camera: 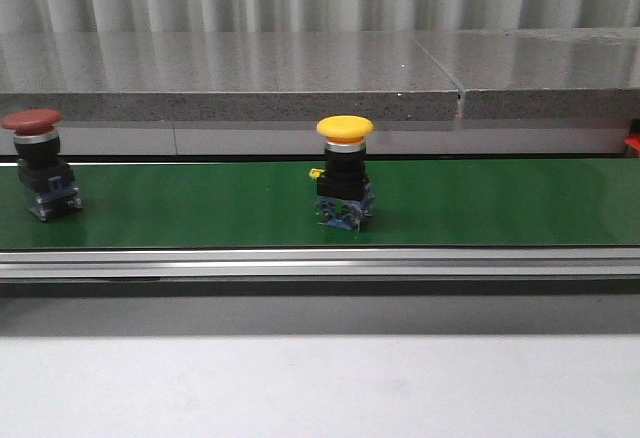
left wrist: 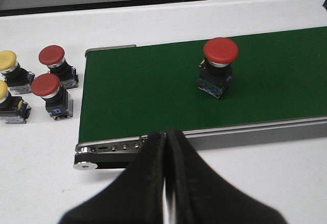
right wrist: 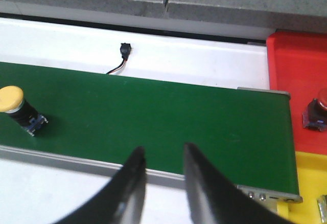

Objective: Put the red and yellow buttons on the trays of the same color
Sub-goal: 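Move the right gripper above the yellow button arriving on the conveyor, then grasp the yellow button with the right gripper and lift it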

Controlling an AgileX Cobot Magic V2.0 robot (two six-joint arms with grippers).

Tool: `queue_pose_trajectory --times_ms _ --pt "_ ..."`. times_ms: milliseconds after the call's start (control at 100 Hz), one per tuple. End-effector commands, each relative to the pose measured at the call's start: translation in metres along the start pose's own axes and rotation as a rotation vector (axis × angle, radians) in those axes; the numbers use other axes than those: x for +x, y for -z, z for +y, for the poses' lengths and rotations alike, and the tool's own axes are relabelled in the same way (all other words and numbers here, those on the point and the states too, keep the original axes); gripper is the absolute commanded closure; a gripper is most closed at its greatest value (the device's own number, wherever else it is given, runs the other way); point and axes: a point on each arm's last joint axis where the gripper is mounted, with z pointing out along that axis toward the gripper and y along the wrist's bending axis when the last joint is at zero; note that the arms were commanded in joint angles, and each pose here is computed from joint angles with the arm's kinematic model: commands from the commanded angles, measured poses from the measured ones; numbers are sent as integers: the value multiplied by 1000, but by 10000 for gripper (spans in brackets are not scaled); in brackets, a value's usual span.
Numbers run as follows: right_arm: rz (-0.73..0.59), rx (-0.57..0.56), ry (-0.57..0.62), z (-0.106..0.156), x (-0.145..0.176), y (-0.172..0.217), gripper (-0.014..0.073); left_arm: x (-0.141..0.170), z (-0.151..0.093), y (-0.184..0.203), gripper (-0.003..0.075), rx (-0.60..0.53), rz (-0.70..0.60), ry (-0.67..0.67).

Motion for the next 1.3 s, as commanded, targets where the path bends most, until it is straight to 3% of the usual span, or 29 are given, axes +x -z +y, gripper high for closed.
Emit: queue_pose_trajectory --times_ms 0,50,290,460,630,1100,1290 --pt "-61 -16 -14 2 -9 6 43 -12 0 5 741 1 -88 13" --pt "-50 -32 -26 4 -8 6 -78 -12 0 5 741 1 -88 13" --pt "60 -109 25 6 -13 -15 -38 -12 0 5 741 1 -88 13" --pt "238 -282 56 19 -16 -63 -38 -12 0 5 741 1 -88 13" --pt "364 -365 125 36 -9 -112 -38 -12 0 5 741 1 -88 13" --pt "426 -446 280 90 -17 -198 -38 -12 0 5 741 1 -88 13" --pt "430 -441 289 97 -19 -224 -30 -12 0 5 741 1 -88 13"
